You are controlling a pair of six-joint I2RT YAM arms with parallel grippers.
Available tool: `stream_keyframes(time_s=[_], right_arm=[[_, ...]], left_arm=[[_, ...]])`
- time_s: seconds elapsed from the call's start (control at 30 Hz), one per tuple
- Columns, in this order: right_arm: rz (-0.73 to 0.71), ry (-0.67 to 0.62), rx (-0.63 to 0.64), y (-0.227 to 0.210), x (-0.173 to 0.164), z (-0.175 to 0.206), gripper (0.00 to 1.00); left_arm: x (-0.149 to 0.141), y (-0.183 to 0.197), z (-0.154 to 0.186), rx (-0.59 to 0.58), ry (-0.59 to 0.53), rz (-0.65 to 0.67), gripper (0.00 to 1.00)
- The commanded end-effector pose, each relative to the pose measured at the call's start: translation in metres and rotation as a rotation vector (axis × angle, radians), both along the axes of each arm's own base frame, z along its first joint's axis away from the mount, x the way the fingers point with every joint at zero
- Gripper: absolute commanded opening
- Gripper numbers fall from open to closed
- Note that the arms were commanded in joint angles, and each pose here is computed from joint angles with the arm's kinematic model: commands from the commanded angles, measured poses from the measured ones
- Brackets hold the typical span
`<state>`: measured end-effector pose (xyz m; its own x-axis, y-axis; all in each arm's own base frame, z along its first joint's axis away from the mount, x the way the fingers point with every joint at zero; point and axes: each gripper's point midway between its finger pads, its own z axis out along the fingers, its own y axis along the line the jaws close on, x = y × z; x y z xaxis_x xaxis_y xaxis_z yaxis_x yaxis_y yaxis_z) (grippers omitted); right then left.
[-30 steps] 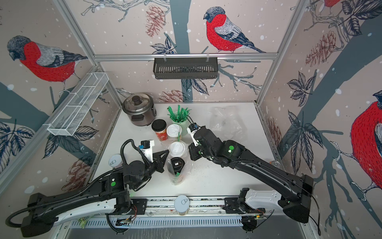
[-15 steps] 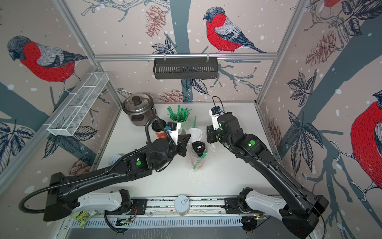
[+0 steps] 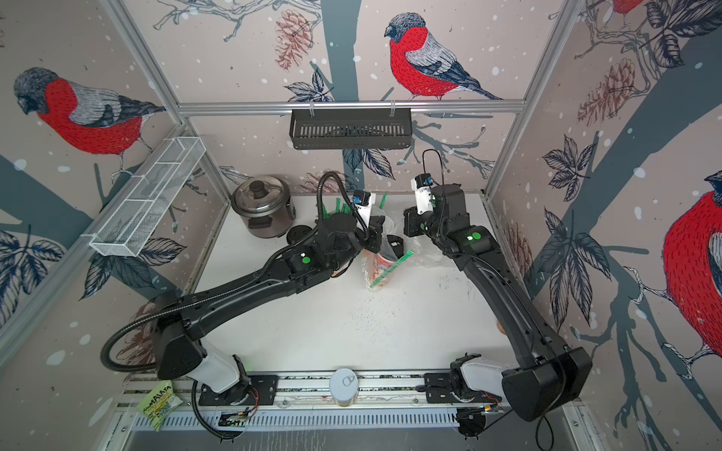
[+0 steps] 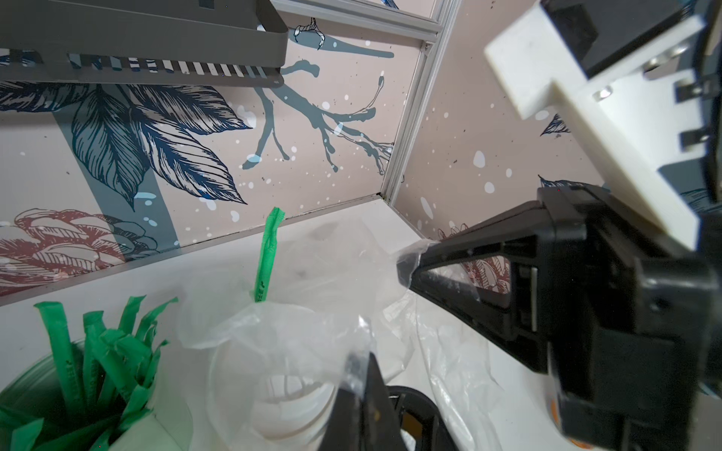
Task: Pack milk tea into plastic carrier bags
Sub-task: Place the plastic carrier bag at the center of the board.
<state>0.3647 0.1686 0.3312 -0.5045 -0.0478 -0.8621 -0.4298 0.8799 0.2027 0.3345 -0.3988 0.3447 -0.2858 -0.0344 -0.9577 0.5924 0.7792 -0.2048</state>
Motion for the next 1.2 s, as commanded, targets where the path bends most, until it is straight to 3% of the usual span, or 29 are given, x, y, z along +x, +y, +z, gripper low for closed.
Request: stream_keyframes(time_s=[0.0,0.37,0.67,1.17], right_arm=[[0.047,-0.063,0.034,0.007,0.017,0.015,0.02],[0.08,-0.014,0.057,0.017,0.074,-0.006,0.02],[0.111,0.037,0.081,0.027,0.111,-0.023,0.02],[0.121,0.118,0.086,0.032,0.14,-0.059,0.02]], left_arm=[[0.02,-0.007,0.004,0.0,-0.025,-0.024,0.0],[0.097,-0.014,-0.013,0.038,-0.015,0.004,0.0],[0.143,-0.012,-0.03,0.048,0.012,0.022,0.0],[0.176,-0.002,-0.08,0.099,0.101,0.069,0.0]])
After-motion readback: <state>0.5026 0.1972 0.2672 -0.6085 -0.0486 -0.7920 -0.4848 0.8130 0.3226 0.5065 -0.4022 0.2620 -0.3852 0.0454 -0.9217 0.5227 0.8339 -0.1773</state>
